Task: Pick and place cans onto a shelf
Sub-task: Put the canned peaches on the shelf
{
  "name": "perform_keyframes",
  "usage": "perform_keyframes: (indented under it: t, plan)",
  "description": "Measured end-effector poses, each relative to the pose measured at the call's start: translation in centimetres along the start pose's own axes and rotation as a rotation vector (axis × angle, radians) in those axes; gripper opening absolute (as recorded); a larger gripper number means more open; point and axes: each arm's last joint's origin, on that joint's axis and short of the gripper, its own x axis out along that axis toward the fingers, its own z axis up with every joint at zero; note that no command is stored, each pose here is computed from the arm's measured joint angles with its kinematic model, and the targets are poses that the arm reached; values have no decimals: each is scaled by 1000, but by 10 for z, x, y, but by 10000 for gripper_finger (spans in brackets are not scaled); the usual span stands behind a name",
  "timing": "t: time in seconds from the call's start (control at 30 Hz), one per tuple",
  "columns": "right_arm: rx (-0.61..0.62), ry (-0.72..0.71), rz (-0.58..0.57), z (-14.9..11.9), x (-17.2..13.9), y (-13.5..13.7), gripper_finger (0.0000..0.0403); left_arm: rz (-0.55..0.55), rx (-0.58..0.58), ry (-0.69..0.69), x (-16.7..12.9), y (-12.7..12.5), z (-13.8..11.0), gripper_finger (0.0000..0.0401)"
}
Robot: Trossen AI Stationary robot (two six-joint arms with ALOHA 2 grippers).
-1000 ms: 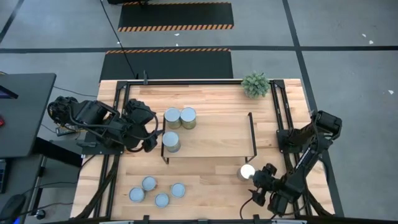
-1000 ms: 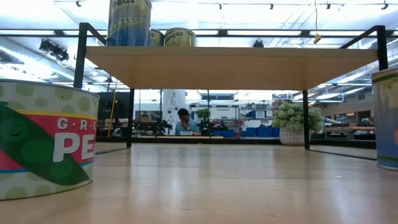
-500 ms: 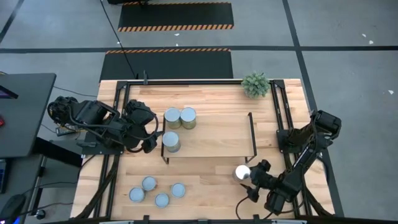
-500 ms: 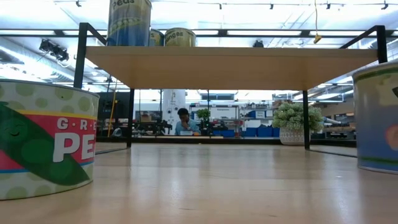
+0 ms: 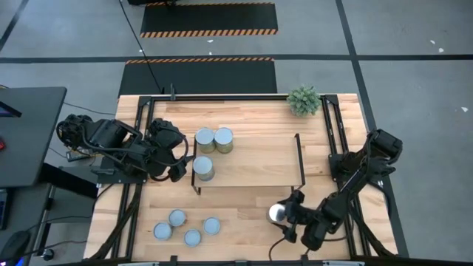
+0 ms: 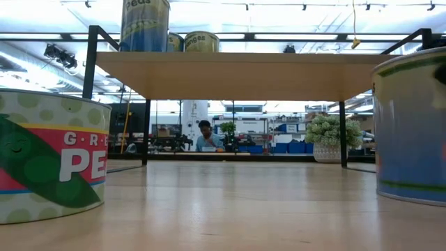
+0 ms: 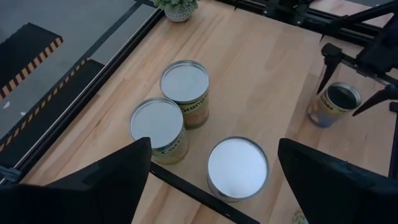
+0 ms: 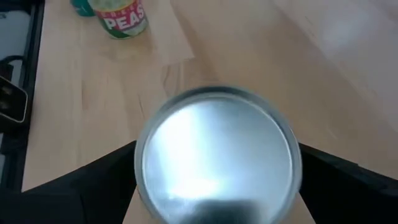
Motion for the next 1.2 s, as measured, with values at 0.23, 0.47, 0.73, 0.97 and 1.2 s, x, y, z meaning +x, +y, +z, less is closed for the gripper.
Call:
perform_keyframes:
  t: [0.23,0.47,0.73,0.97,1.2]
  plan:
    - [-105,50,63,14,14,-2,396,0,1,0,0,0,0,357]
    - [-89,70,64,18,19,-5,347,0,0,0,0,0,0,357]
    - [-58,111,135,27,18,2,308,0,0,0,0,0,0,357]
    - [-67,42,196,59,10,23,318,0,1,0,0,0,0,357]
    - [-142,-80,219,127,0,37,317,-1,-16,0,0,0,0,357]
